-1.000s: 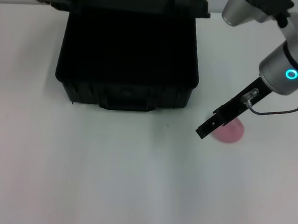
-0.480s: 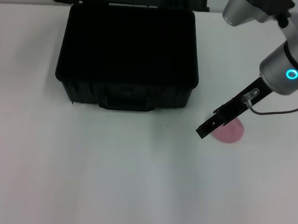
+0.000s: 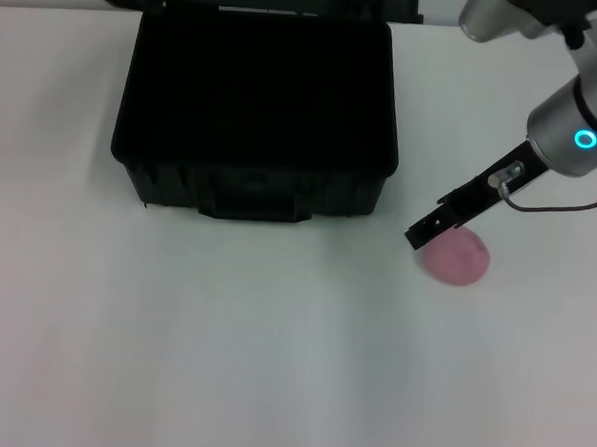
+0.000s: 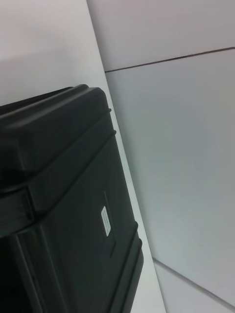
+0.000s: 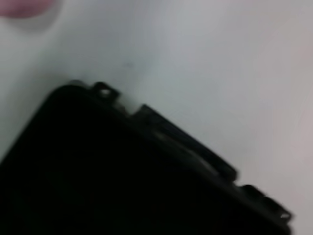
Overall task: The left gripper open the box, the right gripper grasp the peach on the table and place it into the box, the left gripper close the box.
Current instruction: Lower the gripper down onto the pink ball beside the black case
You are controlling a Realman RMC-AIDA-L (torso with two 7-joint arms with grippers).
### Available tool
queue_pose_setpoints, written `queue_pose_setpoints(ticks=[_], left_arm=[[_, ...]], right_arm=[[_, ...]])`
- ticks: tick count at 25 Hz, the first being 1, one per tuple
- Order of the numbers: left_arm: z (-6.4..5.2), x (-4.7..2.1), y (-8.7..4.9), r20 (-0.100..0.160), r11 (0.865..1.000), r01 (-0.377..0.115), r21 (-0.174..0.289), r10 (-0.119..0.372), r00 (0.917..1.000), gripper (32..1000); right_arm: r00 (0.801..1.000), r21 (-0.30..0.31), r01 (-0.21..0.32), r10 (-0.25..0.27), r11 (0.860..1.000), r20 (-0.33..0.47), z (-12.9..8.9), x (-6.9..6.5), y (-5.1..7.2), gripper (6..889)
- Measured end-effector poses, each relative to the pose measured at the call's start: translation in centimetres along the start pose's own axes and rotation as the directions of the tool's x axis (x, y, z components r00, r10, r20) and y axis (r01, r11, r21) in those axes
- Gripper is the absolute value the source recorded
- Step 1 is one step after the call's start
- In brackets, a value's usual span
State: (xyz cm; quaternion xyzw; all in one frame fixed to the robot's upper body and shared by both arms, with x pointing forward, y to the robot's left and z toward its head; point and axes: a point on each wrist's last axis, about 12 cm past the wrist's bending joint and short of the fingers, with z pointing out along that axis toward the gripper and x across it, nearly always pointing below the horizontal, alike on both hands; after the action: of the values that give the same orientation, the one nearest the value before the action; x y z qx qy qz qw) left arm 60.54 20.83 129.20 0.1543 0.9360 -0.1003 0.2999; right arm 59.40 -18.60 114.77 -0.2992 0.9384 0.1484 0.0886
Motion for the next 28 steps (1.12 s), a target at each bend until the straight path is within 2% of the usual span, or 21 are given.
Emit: queue_pose_setpoints(ticks=[3, 9, 14, 28], left_arm=[[-0.1, -0.01, -0.1, 0.002, 1.0, -0.003, 0.001, 0.003, 1.0, 361], [-0.1, -0.02, -0.2, 0.001, 1.0, -0.006, 0.006, 0.006, 1.0, 361], [-0.1, -0.03, -0.4, 0.002, 1.0, -0.008, 0.017, 0.008, 1.0, 361], [0.1, -0.07, -0.8, -0.003, 1.0, -0.017, 0.022, 0.017, 0.9998, 361]], right_arm=[[1.0, 0.037, -0.007, 0.007, 0.999, 0.001, 0.7, 0.1, -0.9, 852], [1.0, 0.063, -0.018, 0.018, 0.998, 0.002, 2.1, 0.5, -1.8, 852], [1.0, 0.128, -0.007, 0.009, 0.992, -0.014, 2.6, 0.9, -2.7, 852], [0.998, 0.128, -0.011, 0.019, 0.992, -0.06, 4.9, 1.9, -3.4, 851]])
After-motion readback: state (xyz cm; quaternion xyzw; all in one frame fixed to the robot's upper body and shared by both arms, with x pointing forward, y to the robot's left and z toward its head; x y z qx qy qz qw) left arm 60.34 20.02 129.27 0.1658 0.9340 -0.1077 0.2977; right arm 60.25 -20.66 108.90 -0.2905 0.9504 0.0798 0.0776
